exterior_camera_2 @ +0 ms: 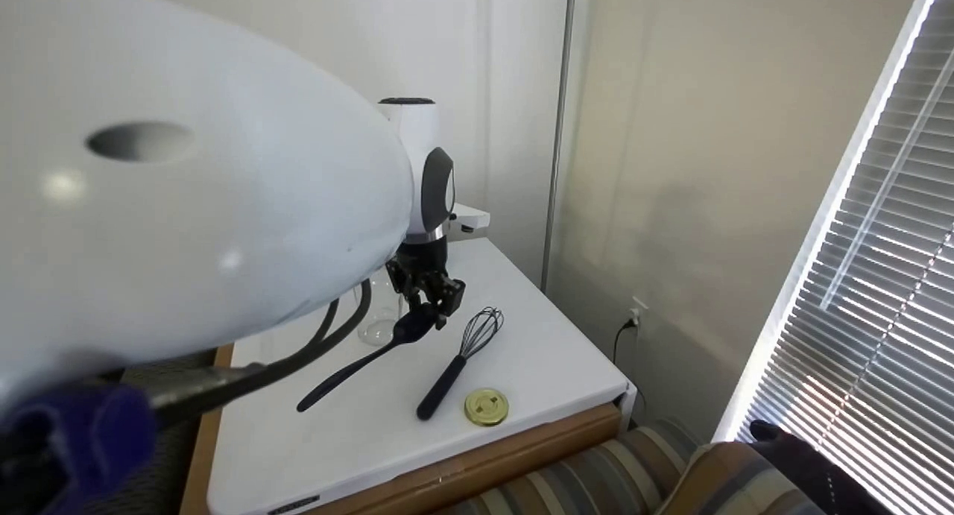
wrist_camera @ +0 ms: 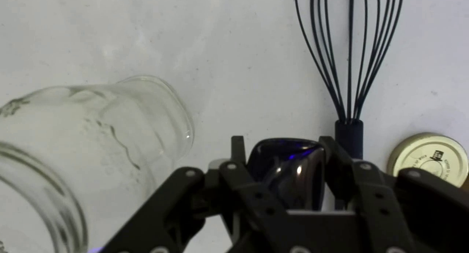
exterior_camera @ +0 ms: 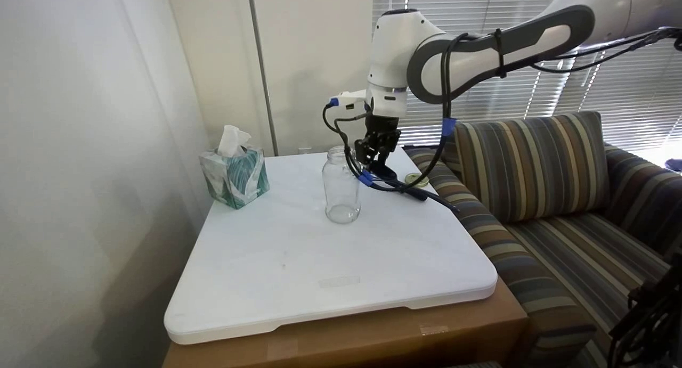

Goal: Move the whisk to the right, remove the spoon from the cup and put it beside the whisk

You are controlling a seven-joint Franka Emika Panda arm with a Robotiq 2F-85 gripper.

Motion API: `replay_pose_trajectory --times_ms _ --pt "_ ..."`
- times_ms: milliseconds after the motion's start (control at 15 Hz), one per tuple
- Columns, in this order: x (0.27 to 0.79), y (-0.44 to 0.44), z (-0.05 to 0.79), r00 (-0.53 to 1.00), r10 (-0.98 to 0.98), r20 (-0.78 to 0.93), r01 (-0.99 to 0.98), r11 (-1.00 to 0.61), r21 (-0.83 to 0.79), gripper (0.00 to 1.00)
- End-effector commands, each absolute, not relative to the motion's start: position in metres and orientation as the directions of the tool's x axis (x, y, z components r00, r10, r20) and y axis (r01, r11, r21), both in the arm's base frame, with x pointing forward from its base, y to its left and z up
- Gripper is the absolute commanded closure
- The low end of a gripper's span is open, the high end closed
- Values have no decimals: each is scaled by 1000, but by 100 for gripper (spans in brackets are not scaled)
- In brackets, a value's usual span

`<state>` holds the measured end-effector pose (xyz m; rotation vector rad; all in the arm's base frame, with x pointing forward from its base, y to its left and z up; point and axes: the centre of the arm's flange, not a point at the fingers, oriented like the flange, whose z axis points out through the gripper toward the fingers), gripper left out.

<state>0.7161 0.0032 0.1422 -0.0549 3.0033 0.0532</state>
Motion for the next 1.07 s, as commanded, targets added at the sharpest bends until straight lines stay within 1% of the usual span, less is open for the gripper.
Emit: replay_pose_trajectory --times_ms 0,333,533,667,1000 --pt "765 -28 142 -991 -14 -136 -21 999 47 73" --pt "772 -38 136 -990 33 -137 25 998 60 73" --pt "766 -31 120 -993 19 -116 11 997 70 73" --pt "774 -29 115 -996 15 -93 8 997 72 73" --pt "776 -28 109 -996 12 -84 6 998 62 73"
